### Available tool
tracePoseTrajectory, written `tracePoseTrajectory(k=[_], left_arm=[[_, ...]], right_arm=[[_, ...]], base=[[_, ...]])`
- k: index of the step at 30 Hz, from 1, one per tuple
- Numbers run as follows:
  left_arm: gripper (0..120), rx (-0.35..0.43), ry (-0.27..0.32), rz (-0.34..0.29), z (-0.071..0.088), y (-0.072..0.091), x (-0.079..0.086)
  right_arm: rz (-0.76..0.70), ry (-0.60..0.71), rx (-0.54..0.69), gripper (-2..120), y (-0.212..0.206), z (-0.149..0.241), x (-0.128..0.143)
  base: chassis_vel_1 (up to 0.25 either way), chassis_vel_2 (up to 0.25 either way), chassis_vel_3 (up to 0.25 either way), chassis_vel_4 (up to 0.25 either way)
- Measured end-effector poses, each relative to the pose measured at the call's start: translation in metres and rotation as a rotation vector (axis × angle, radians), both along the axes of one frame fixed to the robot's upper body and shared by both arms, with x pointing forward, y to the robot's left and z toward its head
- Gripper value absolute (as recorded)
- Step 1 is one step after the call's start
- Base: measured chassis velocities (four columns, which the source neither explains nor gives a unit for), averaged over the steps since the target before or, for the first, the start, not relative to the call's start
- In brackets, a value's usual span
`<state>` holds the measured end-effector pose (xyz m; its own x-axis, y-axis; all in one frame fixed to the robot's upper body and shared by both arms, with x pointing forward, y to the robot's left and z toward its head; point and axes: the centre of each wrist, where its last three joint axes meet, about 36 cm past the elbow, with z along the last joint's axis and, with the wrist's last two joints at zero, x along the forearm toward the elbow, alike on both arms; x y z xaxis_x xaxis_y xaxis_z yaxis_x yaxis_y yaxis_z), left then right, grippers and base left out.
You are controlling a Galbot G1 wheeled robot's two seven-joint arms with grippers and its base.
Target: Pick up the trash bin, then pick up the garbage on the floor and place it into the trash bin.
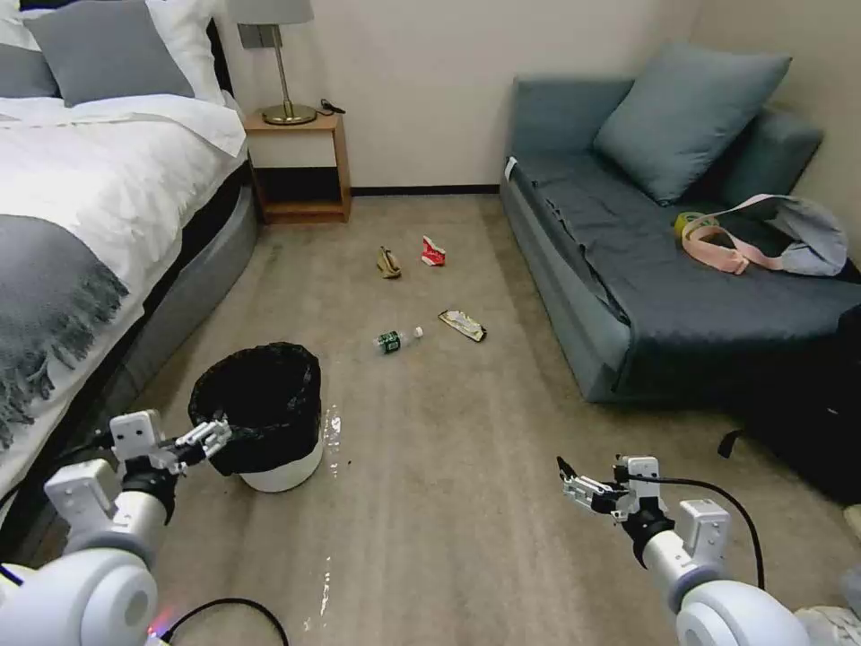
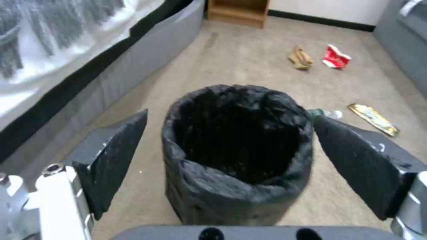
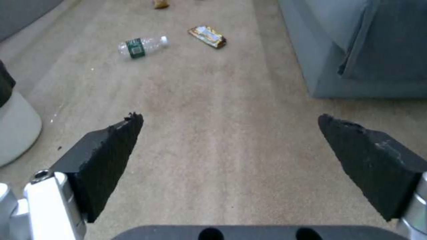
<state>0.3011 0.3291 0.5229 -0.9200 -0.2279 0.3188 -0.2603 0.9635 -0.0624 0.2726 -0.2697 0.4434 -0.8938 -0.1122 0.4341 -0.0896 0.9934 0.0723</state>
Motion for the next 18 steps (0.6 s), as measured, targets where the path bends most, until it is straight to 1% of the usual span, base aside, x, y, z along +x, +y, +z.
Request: tracePoseTrajectory(k=[1,3,5,7,10,11,14,15,16,17,18], left_arm=[[100,0.000,0.000,0.000,0.000,0.000,0.000],[100,-0.033,0.023,0.014,0.005,0.013,0.013],[100,-0.078,0.041,0.031,0.006,0.023,0.022],[100,-0.082,0.043,0.034,0.006,0.024,0.024],[100,-0.084,0.090,0.074,-0.006,0.043,0.038],[100,-0.084,0.090,0.074,-0.006,0.043,0.038],[100,-0.079,0.121,0.103,-0.016,0.058,0.047],[100,-0.078,0.134,0.118,-0.021,0.066,0.053],[100,-0.078,0.134,0.118,-0.021,0.066,0.053],[100,-0.077,0.143,0.129,-0.024,0.073,0.059],[100,-0.077,0.146,0.133,-0.025,0.076,0.062]], right_arm=[[0.000,0.000,0.000,100,0.000,0.000,0.000],[0.001,0.000,-0.003,100,-0.001,0.000,0.000],[0.003,0.001,-0.007,100,-0.001,0.000,-0.001],[0.003,0.001,-0.007,100,-0.001,0.000,-0.001],[0.008,0.002,-0.007,100,0.002,-0.001,-0.001],[0.008,0.002,-0.007,100,0.002,-0.001,-0.001],[0.017,0.002,-0.006,100,0.005,-0.002,0.001],[0.022,0.003,-0.006,100,0.007,-0.004,0.001],[0.022,0.003,-0.006,100,0.007,-0.004,0.001],[0.025,0.006,-0.008,100,0.008,-0.005,0.002],[0.028,0.007,-0.008,100,0.009,-0.006,0.003]], base=[[0.000,0.000,0.000,0.000],[0.000,0.000,0.000,0.000],[0.000,0.000,0.000,0.000],[0.000,0.000,0.000,0.000],[0.000,0.000,0.000,0.000],[0.000,0.000,0.000,0.000],[0.000,0.000,0.000,0.000],[0.000,0.000,0.000,0.000],[0.000,0.000,0.000,0.000],[0.000,0.000,0.000,0.000],[0.000,0.000,0.000,0.000]])
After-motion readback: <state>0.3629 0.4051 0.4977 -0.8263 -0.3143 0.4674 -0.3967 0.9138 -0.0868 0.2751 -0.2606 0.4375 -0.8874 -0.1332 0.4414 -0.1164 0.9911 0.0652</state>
